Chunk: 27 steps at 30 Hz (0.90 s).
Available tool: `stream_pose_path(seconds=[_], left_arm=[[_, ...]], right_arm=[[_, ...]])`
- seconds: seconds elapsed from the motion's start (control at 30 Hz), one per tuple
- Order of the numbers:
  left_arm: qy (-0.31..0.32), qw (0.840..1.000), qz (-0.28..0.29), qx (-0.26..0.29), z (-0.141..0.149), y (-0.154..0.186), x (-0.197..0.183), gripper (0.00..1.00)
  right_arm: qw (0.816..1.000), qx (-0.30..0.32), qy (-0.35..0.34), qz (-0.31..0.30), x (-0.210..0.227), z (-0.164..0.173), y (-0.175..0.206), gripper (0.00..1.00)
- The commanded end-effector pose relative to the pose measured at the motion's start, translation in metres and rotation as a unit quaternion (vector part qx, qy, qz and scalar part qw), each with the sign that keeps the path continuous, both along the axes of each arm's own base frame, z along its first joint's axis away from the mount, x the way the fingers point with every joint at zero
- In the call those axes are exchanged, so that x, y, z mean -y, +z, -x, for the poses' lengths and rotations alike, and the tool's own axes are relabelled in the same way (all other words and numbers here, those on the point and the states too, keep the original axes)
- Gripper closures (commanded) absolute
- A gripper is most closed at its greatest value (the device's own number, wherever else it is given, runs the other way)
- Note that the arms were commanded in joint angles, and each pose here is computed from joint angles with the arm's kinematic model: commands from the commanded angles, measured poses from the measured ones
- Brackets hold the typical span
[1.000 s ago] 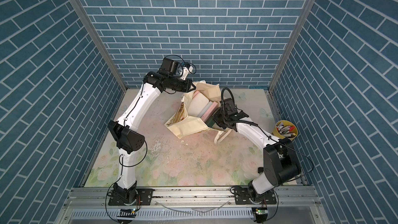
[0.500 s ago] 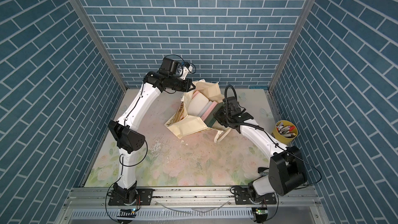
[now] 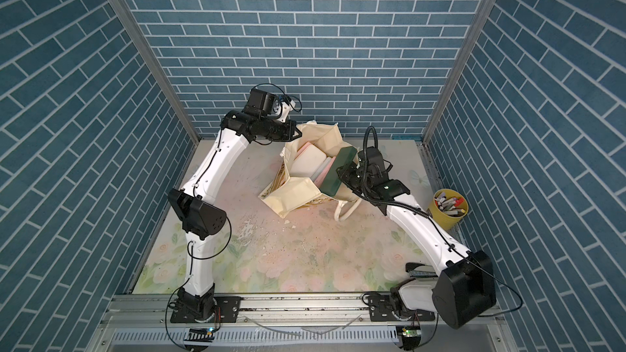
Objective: Take out the pencil case from the canvas bag
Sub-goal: Pick up the pencil case from the canvas bag, then place the pencil case at the center of the board.
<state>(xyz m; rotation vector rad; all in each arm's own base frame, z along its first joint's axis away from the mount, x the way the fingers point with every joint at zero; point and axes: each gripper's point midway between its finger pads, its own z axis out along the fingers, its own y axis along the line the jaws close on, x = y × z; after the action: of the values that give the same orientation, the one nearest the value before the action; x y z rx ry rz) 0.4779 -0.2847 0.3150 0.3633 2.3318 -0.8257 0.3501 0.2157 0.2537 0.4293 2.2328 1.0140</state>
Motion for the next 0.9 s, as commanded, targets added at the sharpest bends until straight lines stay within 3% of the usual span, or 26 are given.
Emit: stream_pose_path(seconds=[0.0, 0.23, 0.47, 0.87], left_arm=[[0.020, 1.000, 0.004, 0.004, -0.007, 0.006, -0.014, 1.00], [0.033, 0.999, 0.020, -0.019, -0.010, 0.007, -0.036, 1.00], [0.050, 0.998, 0.026, -0.035, -0.006, 0.001, -0.066, 1.00], [0.096, 0.993, 0.032, -0.062, 0.008, -0.023, -0.130, 1.00]], right_arm=[[0.993, 0.108, 0.030, -0.036, -0.007, -0.001, 0.055, 1.00], [0.981, 0.174, 0.051, -0.072, -0.014, 0.002, 0.094, 1.00], [0.973, 0.221, 0.041, -0.058, -0.007, 0.001, 0.124, 1.00], [0.976, 0.216, -0.003, -0.024, 0.017, -0.008, 0.137, 1.00]])
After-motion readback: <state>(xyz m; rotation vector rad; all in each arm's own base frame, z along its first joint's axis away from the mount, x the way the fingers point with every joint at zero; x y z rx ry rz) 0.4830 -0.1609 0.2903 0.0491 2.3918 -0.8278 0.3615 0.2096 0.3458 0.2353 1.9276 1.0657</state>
